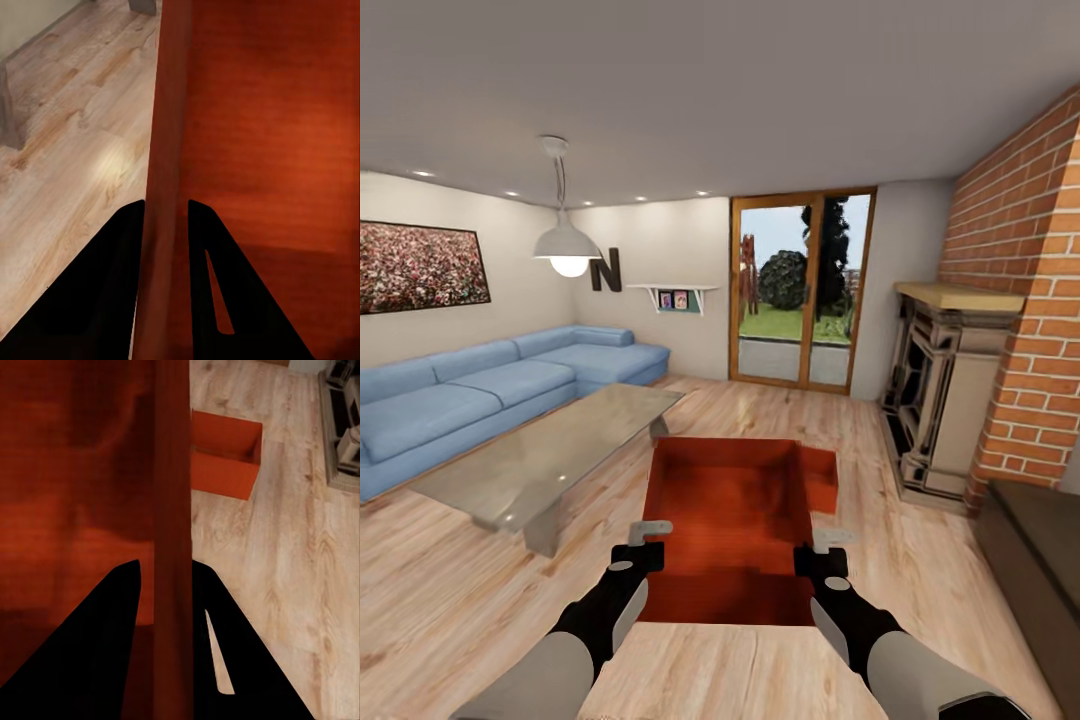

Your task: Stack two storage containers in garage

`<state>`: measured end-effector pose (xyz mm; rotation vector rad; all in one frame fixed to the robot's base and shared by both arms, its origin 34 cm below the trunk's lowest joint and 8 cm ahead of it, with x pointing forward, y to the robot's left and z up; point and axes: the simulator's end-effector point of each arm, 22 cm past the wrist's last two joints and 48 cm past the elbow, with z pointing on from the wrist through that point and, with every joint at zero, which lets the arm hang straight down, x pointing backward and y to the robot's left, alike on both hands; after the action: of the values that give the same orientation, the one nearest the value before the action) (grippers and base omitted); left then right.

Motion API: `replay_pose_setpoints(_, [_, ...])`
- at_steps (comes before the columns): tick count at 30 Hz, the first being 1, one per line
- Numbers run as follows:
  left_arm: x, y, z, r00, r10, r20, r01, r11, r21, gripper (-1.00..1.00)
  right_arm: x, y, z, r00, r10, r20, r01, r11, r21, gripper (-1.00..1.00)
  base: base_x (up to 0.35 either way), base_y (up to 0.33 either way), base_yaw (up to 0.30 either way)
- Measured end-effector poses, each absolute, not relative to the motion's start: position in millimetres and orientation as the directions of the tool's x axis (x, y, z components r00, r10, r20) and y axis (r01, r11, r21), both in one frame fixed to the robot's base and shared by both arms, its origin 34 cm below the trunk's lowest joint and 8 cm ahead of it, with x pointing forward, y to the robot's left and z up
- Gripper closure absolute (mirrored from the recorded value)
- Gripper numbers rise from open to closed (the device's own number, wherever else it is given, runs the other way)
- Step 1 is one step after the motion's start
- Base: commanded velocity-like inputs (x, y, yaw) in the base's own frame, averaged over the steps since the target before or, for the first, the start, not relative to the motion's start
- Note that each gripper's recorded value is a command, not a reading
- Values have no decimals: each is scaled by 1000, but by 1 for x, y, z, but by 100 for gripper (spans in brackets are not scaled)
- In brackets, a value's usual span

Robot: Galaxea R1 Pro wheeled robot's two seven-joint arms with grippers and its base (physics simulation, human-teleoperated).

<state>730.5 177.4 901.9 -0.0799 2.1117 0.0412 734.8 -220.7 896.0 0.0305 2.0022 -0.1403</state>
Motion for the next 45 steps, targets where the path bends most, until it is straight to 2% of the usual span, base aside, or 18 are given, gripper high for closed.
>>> replay_pose_setpoints(12, [731,178,905,-510,-41,-859,-74,997,-3,100,735,-221,899,-418,-42,-908,85,993,-85,100,0,0,298])
replay_pose_setpoints(22, [730,177,905,-511,-40,-859,-74,997,-2,100,735,-221,899,-418,-40,-907,86,993,-84,100,0,0,113])
replay_pose_setpoints(45, [730,177,904,-512,-40,-858,-73,997,-3,100,734,-221,898,-420,-42,-907,85,993,-85,100,0,0,264])
